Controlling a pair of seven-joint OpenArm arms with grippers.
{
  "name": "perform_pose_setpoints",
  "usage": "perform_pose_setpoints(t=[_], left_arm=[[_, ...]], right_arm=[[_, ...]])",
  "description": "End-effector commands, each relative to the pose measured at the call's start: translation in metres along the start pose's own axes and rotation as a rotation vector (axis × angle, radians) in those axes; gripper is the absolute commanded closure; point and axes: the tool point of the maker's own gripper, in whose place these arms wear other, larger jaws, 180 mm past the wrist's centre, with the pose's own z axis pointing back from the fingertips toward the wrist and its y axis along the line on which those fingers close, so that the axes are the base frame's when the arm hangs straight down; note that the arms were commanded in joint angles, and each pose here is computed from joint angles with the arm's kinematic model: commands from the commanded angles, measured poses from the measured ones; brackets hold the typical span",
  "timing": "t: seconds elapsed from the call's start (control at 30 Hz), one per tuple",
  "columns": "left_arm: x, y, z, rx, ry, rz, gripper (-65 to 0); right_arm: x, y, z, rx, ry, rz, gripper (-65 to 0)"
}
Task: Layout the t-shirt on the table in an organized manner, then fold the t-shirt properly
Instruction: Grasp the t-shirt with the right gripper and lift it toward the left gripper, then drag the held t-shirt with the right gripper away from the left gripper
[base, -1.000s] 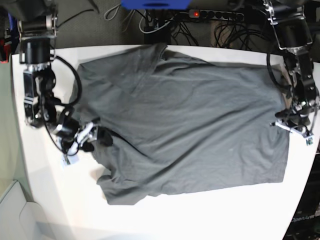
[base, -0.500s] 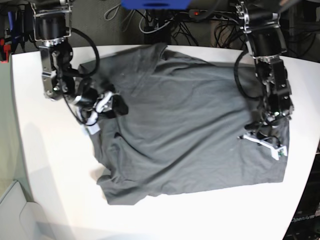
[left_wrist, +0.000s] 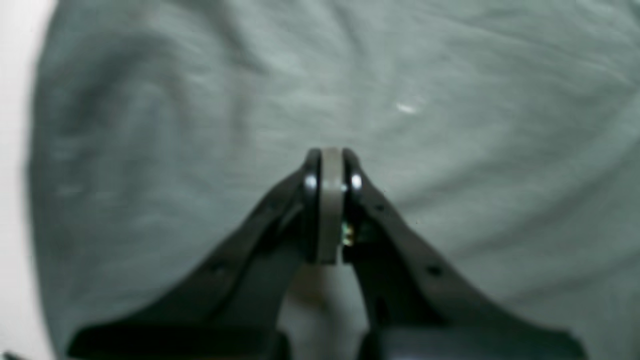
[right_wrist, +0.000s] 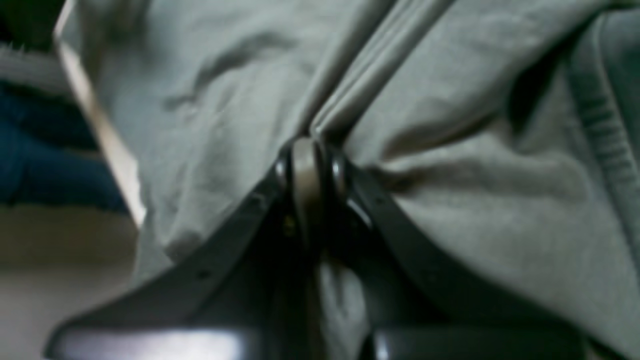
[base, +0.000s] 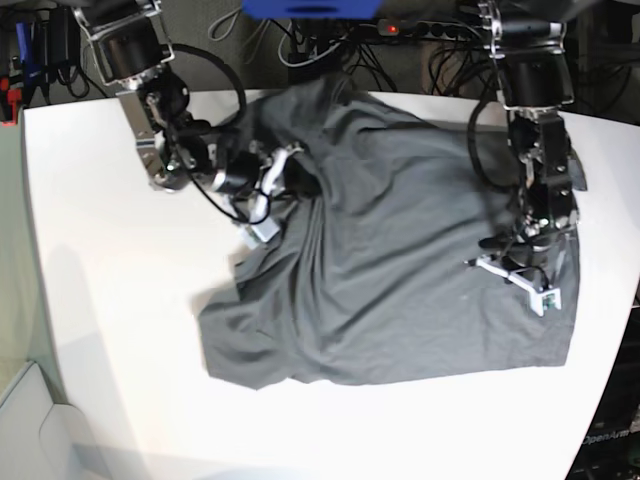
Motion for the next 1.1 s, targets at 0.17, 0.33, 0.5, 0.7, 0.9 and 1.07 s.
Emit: perform_pose_setpoints(t=[0.17, 0.33, 0.5, 0.7, 0.9, 1.07], left_arm=[[0.016, 0.036, 0.004, 0.058, -0.036, -0.025, -0.1], [0.017, 0.06, 0.007, 0.104, -0.042, 0.024, -0.1], [0.025, 0.064, 0.01, 0.111, -0.058, 0.036, -0.1], [0.067, 0.029, 0.029, 0.043, -0.193, 0.043, -0.1], [0.087, -0.032, 0.028, -0.073, -0.242, 0.133, -0.1], [0.074, -0.062, 0.018, -0.123, -0.196, 0.091, -0.1]], right_arm=[[-0.019, -0.007, 0.009, -0.024, 0.058, 0.008, 0.0], [0.013, 0.001, 0.028, -0.029, -0.003, 0.123, 0.0], [0.057, -0.007, 0.064, -0.106, -0.063, 0.222, 0.0], [0.11, -0.052, 0.098, -0.239, -0.145, 0.216, 0.0], [0.157, -0.066, 0.106, -0.267, -0.2, 0.252, -4.5], [0.159, -0.064, 0.105, -0.262, -0.206, 0.253, -4.8]])
